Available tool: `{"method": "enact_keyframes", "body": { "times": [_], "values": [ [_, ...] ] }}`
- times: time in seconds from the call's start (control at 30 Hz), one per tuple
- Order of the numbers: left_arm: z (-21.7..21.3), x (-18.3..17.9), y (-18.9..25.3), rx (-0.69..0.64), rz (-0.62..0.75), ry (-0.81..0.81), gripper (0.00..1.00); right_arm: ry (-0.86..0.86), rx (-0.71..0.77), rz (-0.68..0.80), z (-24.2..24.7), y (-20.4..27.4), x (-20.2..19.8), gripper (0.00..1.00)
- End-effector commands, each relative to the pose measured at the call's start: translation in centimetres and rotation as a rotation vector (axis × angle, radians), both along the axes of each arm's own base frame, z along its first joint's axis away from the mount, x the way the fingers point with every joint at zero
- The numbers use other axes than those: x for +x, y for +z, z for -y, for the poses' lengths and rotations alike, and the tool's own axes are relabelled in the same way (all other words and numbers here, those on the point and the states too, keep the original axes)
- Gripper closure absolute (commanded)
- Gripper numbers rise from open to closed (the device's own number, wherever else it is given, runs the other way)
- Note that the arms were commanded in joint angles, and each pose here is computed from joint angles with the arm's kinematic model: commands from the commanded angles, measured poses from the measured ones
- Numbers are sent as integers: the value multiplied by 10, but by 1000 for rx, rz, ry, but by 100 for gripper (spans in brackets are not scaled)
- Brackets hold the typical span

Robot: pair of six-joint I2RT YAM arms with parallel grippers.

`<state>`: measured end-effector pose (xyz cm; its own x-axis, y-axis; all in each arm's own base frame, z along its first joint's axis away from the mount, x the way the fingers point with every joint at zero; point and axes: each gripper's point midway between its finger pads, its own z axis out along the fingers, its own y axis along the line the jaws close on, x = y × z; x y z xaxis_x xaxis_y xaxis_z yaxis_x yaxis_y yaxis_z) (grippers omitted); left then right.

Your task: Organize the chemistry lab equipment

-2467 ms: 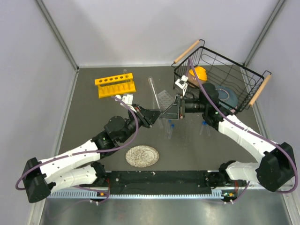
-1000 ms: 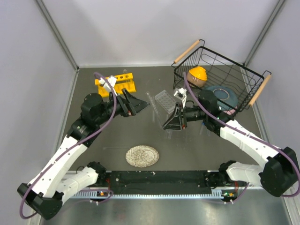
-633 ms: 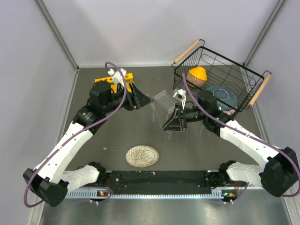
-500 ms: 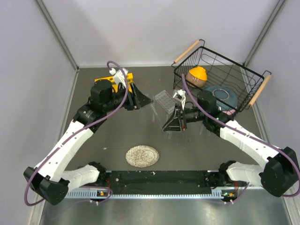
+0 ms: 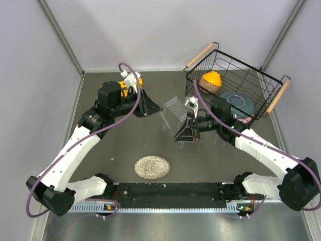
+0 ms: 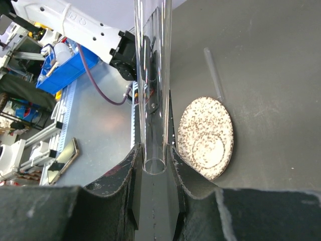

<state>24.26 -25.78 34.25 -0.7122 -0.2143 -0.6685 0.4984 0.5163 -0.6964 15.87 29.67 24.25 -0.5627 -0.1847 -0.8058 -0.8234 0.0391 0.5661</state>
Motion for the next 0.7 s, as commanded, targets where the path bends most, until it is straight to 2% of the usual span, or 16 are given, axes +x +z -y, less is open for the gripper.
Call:
{"method": "enact_keyframes", "body": {
  "times": [0.0,0.13,0.2,0.23,0.27,0.33,0.37,0.43,0.47,0.57,0.67],
  "values": [
    [1,-2,19,-5,59,-38,77,37,41,76,-2,11,-5,88],
    [0,-5,22,-1,74,-48,90,34,37,88,-2,11,-4,86],
    [-2,-6,23,-1,81,-44,95,32,37,96,-2,13,-4,80],
    [-3,-6,23,1,87,-34,96,35,36,109,-1,13,-4,75],
    [-5,-5,22,5,85,-26,96,30,37,119,-1,14,-3,62],
    [-10,-3,22,13,99,9,96,13,8,125,2,12,-1,47],
    [-14,-1,20,21,104,28,97,9,5,140,3,13,1,33],
    [-22,0,21,35,134,69,98,-22,9,187,11,20,12,22],
    [-28,6,17,51,136,110,98,-44,14,199,16,24,17,12],
    [-44,17,16,82,169,202,98,-82,32,256,35,31,30,1],
    [-59,33,10,128,191,282,99,-120,3,355,50,25,42,1]
  ]
}}
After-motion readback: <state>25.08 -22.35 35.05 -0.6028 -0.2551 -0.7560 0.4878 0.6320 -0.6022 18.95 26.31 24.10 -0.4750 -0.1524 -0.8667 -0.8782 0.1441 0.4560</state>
